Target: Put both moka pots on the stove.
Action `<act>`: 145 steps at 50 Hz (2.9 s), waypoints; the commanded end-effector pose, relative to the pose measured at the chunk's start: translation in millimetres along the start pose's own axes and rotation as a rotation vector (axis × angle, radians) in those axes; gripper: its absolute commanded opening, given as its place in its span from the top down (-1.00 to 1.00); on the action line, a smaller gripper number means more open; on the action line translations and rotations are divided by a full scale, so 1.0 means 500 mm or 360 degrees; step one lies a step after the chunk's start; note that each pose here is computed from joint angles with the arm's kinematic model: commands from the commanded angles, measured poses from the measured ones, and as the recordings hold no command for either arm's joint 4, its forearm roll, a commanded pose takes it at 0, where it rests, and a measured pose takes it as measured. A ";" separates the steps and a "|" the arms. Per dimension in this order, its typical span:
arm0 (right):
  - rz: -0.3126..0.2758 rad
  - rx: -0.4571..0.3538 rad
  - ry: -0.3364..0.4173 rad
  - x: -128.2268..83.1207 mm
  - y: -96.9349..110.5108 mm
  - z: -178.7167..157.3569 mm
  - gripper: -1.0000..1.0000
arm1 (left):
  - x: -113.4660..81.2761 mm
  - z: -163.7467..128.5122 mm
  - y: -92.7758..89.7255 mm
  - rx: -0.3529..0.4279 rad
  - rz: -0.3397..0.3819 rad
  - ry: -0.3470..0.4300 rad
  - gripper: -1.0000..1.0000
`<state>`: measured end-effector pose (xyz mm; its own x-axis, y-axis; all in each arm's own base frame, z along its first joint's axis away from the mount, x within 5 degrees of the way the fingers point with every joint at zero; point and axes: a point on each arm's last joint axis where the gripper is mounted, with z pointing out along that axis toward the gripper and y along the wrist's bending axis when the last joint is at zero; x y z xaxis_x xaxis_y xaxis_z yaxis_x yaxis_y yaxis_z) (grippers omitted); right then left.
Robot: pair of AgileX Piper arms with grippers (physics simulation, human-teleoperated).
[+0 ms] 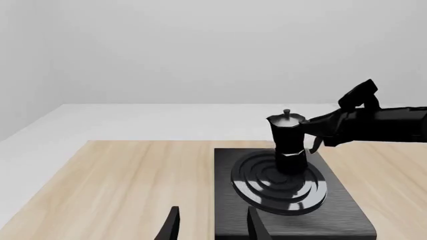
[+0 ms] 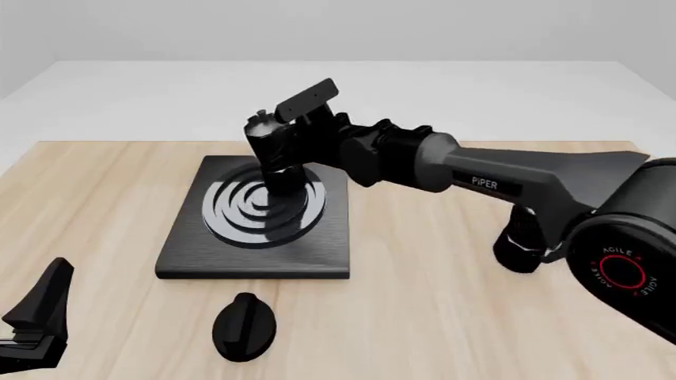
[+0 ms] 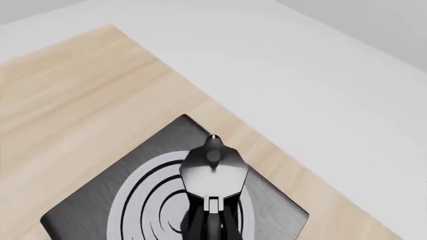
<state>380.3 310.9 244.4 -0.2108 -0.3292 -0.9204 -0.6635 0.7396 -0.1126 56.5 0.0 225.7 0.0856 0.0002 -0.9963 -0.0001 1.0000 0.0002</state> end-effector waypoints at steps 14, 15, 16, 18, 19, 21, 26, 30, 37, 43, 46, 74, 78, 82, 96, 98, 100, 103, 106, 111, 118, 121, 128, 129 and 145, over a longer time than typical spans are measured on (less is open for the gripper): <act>0.0072 0.0017 -0.0034 -0.004 -0.009 -0.028 1.00 | 0.000 0.000 0.000 0.0000 0.0000 0.0000 -1.00; 0.0076 0.0017 -0.0032 -0.002 -0.009 -0.028 1.00 | 0.000 0.000 0.000 0.0000 0.0000 0.0000 -1.00; 0.0075 0.0018 -0.0033 -0.002 -0.009 -0.029 1.00 | 0.000 0.000 0.000 0.0000 0.0000 0.0000 -1.00; 0.0078 0.0020 -0.0028 0.000 -0.011 -0.027 1.00 | 0.000 0.000 0.000 0.0000 0.0000 0.0000 -1.00; 0.0078 0.0021 -0.0028 0.001 -0.011 -0.027 1.00 | 0.000 0.000 0.000 0.0000 0.0000 0.0000 -1.00; 0.0082 0.0024 -0.0026 0.002 -0.013 -0.026 1.00 | 0.000 0.000 0.000 0.0000 0.0000 0.0000 -1.00; 0.0088 0.0021 -0.0025 0.003 -0.012 -0.026 1.00 | 0.000 0.000 0.000 0.0000 0.0000 0.0000 -1.00; 0.0087 0.0023 -0.0024 0.005 -0.012 -0.024 1.00 | 0.000 0.000 0.000 0.0000 0.0000 0.0000 -1.00; 0.0103 0.0026 -0.0016 0.008 -0.015 -0.020 1.00 | 0.000 0.000 0.000 0.0000 0.0000 0.0000 -1.00; 0.0106 0.0021 -0.0019 0.006 -0.012 -0.024 1.00 | 0.000 0.000 0.000 0.0000 0.0000 0.0000 -1.00; 0.0109 0.0022 -0.0020 0.005 -0.012 -0.026 1.00 | 0.000 0.000 0.000 0.0000 0.0000 0.0000 -1.00; 0.0163 -0.0004 0.0003 0.018 0.005 -0.020 -1.00 | 0.000 0.000 0.000 0.0000 0.0000 0.0000 -1.00; 0.0182 -0.0004 0.0009 0.017 0.005 -0.018 -1.00 | 0.001 0.004 0.000 0.0000 0.0002 0.0018 -1.00; 0.0199 -0.0006 0.0011 0.014 0.006 -0.017 -1.00 | 0.001 0.004 0.000 0.0000 0.0003 0.0018 -1.00; 0.0227 -0.0003 -0.0001 0.004 0.002 -0.047 -1.00 | 0.001 0.004 0.000 0.0000 0.0004 0.0018 -1.00; 0.0230 -0.0008 -0.0002 0.004 0.006 -0.060 -1.00 | 0.001 0.004 0.000 0.0000 0.0004 0.0018 -1.00; 0.0222 -0.0004 -0.0003 0.006 0.003 -0.065 -1.00 | 0.001 0.004 0.000 0.0000 0.0004 0.0018 -1.00; 0.0226 -0.0004 -0.0007 0.009 0.004 -0.093 -1.00 | 0.001 0.004 0.000 0.0000 0.0004 0.0018 -1.00; 0.0218 0.0000 -0.0002 0.020 0.003 -0.117 -1.00 | 0.001 0.004 0.000 0.0000 0.0004 0.0018 -1.00; 0.0224 0.0014 0.0009 0.032 -0.004 -0.147 -1.00 | 0.001 0.004 0.000 0.0000 0.0004 0.0018 -1.00; 0.0227 0.0001 0.0001 0.046 0.005 -0.228 -1.00 | 0.001 0.004 0.000 0.0000 0.0004 0.0019 -1.00; 0.0222 0.0012 -0.0019 0.045 0.000 -0.252 -1.00 | 0.001 0.004 0.000 0.0000 0.0004 0.0019 -1.00; 0.0193 0.0057 -0.0149 0.037 -0.014 -0.386 -1.00 | 0.001 0.004 0.000 0.0000 0.0004 0.0019 -1.00; 0.0220 0.0087 -0.0158 0.039 -0.026 -0.407 -1.00 | 0.001 0.004 0.000 0.0000 0.0004 0.0019 -1.00; 0.0202 0.0569 -0.0307 0.081 -0.110 -0.678 -1.00 | 0.005 0.011 -0.002 0.0020 -0.0015 0.0026 -1.00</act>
<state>214.1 116.6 331.5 -0.1702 -0.1434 -0.9749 -0.4865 0.8726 -0.0434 64.9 -0.7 222.8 0.0566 -0.0116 -0.9983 0.0112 0.9999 -0.0110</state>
